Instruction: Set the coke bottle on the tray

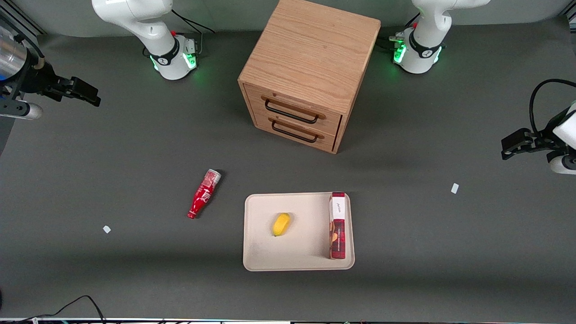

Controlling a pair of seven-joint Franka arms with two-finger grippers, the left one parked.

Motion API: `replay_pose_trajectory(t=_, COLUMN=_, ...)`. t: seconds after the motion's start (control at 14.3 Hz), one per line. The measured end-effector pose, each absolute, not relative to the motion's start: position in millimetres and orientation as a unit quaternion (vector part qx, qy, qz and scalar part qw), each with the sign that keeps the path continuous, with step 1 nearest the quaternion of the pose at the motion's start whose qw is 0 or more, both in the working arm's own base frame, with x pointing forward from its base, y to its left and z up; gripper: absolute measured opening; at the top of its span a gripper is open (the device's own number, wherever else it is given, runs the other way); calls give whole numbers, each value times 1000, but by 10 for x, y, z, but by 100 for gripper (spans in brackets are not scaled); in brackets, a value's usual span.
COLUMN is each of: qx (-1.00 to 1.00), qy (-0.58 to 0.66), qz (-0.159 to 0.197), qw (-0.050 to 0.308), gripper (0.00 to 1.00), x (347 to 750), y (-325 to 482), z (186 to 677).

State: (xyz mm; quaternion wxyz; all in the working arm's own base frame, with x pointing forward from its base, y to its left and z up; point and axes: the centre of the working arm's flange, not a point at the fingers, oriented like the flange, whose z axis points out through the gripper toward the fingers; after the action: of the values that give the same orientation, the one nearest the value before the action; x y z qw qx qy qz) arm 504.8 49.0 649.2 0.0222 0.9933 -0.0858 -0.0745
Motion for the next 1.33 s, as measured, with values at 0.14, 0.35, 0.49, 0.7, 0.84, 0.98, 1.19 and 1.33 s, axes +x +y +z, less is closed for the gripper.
replay_pose_trajectory(t=0.14, qx=993, qy=-86, qz=-80, qw=23, gripper=100, x=5033, y=488, z=6488)
replay_pose_trajectory(t=0.35, qx=992, qy=-86, qz=-88, qw=25, gripper=100, x=5011, y=486, z=6491)
replay_pose_trajectory(t=0.49, qx=992, qy=-86, qz=-91, qw=25, gripper=100, x=5003, y=485, z=6486)
replay_pose_trajectory(t=0.7, qx=993, qy=-78, qz=-89, qw=14, gripper=100, x=5003, y=578, z=6511)
replay_pose_trajectory(t=0.84, qx=993, qy=-81, qz=-88, qw=-18, gripper=100, x=5076, y=761, z=6543)
replay_pose_trajectory(t=0.98, qx=985, qy=-128, qz=-101, qw=-49, gripper=100, x=5357, y=971, z=6330)
replay_pose_trajectory(t=1.19, qx=973, qy=-179, qz=-137, qw=-44, gripper=100, x=5920, y=1332, z=5288)
replay_pose_trajectory(t=1.33, qx=966, qy=-212, qz=-143, qw=-41, gripper=100, x=6201, y=1543, z=4358)
